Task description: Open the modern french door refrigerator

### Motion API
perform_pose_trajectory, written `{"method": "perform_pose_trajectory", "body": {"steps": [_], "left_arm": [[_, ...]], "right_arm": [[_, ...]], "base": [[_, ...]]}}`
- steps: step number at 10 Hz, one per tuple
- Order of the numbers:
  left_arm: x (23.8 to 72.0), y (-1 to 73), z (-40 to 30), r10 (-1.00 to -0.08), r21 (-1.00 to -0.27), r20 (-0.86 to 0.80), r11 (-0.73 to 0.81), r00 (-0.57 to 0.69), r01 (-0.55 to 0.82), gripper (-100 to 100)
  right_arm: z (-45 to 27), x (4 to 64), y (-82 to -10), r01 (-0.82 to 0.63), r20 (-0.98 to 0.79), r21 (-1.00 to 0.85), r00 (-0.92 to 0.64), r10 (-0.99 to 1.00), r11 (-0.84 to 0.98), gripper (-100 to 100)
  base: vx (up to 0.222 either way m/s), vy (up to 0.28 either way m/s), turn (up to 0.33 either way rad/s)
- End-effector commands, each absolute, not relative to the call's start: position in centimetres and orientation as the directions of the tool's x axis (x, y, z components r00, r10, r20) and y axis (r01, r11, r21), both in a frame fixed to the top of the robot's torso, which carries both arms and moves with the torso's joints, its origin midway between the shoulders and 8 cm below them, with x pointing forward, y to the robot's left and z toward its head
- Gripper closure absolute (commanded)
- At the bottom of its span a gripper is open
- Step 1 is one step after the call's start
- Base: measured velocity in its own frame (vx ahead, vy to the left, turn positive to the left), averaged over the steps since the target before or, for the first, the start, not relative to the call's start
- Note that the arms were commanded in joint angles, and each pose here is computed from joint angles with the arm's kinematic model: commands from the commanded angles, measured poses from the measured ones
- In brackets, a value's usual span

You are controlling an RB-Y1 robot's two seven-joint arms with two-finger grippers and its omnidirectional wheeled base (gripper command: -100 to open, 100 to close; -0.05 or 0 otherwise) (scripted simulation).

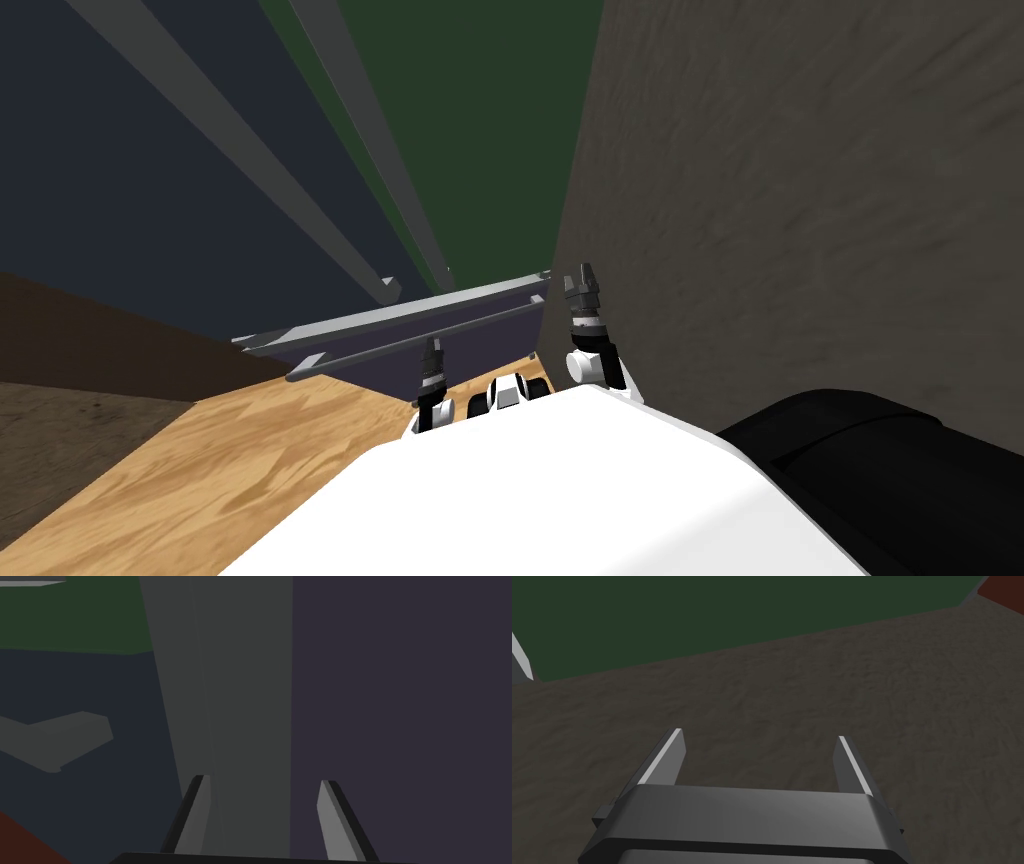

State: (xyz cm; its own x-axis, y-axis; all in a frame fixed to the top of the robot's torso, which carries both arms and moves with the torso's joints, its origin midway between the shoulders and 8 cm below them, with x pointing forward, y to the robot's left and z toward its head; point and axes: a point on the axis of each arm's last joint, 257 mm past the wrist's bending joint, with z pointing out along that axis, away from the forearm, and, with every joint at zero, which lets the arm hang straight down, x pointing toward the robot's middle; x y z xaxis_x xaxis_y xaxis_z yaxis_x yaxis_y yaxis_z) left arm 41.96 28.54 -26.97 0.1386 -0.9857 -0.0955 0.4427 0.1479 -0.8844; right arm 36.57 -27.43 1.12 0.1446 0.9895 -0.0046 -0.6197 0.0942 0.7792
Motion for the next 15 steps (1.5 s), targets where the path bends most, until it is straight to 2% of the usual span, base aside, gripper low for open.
{"method": "perform_pose_trajectory", "body": {"steps": [1, 3, 8, 15], "left_arm": [[39.8, 28.5, -27.8, -0.985, -0.883, -0.095, 0.151, 0.145, 0.444, 100], [41.2, 28.5, -26.8, -0.986, -0.878, -0.095, 0.147, 0.136, 0.456, 100], [43.3, 28.5, -26.3, -0.988, -0.888, -0.098, 0.142, 0.123, 0.437, 100], [43.1, 28.1, -26.2, -0.989, -0.886, -0.097, 0.137, 0.112, 0.443, 100]], "right_arm": [[1.1, 36.6, -27.4, -0.620, -0.005, 0.779, 0.145, 0.989, 0.094, 0], [1.1, 36.6, -27.4, -0.620, -0.005, 0.779, 0.145, 0.989, 0.094, 0], [1.1, 36.6, -27.4, -0.620, -0.004, 0.779, 0.144, 0.990, 0.094, 0], [1.1, 36.6, -27.4, -0.620, -0.004, 0.779, 0.144, 0.990, 0.094, 0]], "base": [[0.023, 0.010, -0.029], [-0.050, -0.009, 0.023], [-0.172, -0.035, 0.032], [-0.147, -0.022, 0.019]]}}
